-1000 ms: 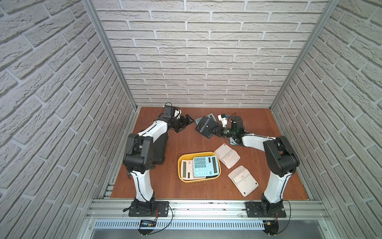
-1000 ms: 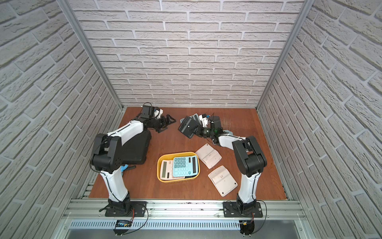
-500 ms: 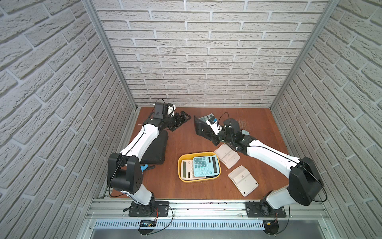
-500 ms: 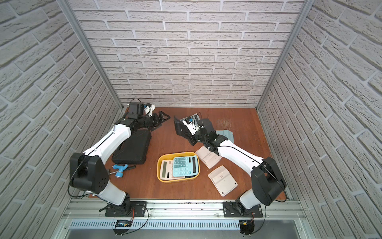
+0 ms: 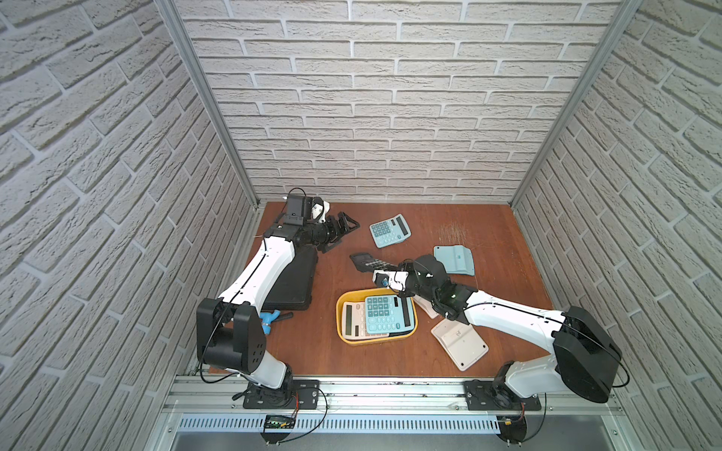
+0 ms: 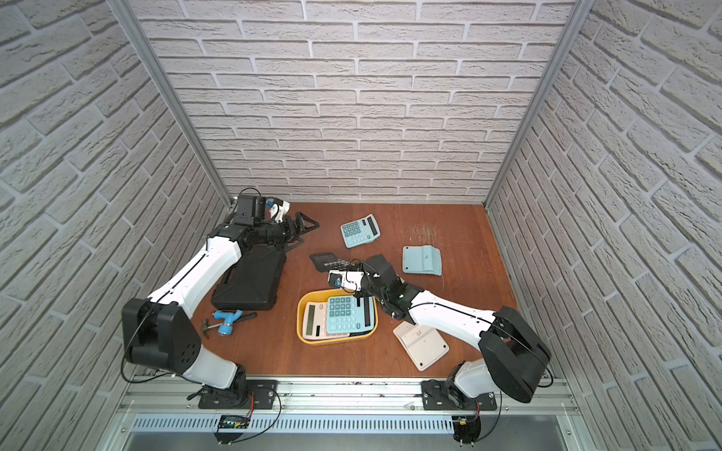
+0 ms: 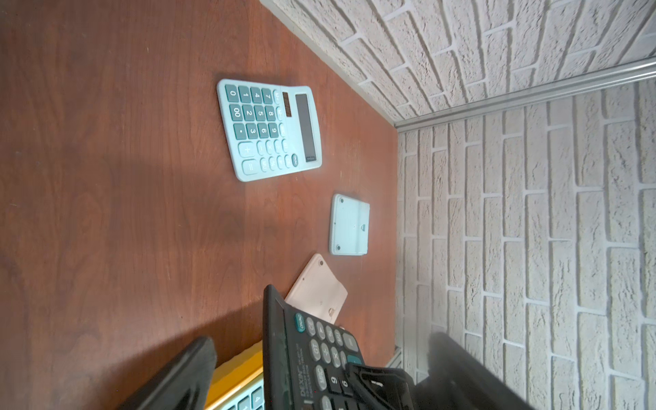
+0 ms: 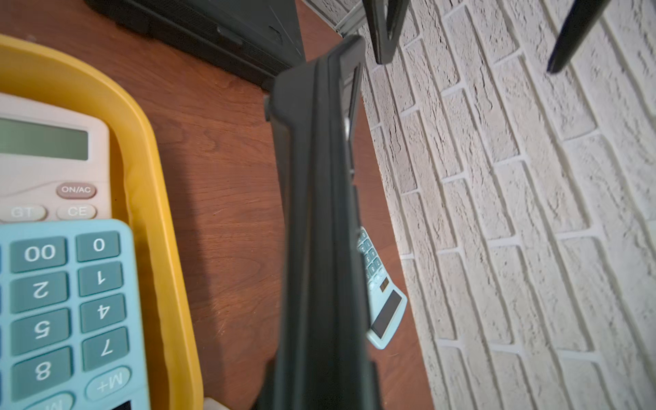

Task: Put the calculator in the storage box
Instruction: Pick up the calculator at the center of the board.

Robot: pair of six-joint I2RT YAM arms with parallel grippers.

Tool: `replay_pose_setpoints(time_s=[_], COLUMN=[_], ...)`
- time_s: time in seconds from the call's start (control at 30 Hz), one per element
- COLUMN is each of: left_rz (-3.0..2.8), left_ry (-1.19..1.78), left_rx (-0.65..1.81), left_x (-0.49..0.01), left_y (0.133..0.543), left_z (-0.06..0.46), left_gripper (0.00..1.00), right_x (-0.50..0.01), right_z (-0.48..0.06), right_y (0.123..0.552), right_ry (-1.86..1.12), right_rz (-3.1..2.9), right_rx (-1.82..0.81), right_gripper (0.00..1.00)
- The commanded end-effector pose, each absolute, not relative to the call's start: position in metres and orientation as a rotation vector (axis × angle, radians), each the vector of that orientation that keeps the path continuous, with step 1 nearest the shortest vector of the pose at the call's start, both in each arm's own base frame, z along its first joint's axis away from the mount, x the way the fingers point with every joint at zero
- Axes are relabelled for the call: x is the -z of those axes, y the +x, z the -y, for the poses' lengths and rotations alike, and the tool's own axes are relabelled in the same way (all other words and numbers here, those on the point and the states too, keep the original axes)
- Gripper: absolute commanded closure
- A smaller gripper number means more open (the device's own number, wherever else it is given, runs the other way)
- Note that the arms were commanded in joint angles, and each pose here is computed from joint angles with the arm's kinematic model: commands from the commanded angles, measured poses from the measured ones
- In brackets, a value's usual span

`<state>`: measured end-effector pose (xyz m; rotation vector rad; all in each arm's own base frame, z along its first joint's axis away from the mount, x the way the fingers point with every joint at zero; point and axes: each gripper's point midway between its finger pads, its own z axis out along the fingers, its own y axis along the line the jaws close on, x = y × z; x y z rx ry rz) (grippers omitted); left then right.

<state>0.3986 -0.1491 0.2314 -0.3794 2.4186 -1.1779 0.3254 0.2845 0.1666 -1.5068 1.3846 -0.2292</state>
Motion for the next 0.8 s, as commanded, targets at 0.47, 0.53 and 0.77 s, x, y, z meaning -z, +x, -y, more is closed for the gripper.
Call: replay_pose_setpoints(time_s=[0.47, 0.53, 0.77], left_rz=[-2.518, -2.515, -2.511], left_ry=[-0.094, -0.073, -0.063], left_rx=[1.445, 1.459, 1.476], left_x=[-0.206, -0.208, -0.209], left_y=[0.376, 0.375, 0.376], left_z=[0.206, 0.209, 0.208], left_gripper=[0.48, 0.56, 0.88], right_x=[-0.218, -0.216, -0.21], right_z=[-0.292, -0.293, -0.294], right_y=[0.338, 0.339, 0.34], right_ry=[-1.315, -1.301, -1.245], right_rz=[-0.97, -0.954, -0.909], right_rx=[0.623, 0.643, 0.675], right_gripper=[0.97, 0.97, 0.97])
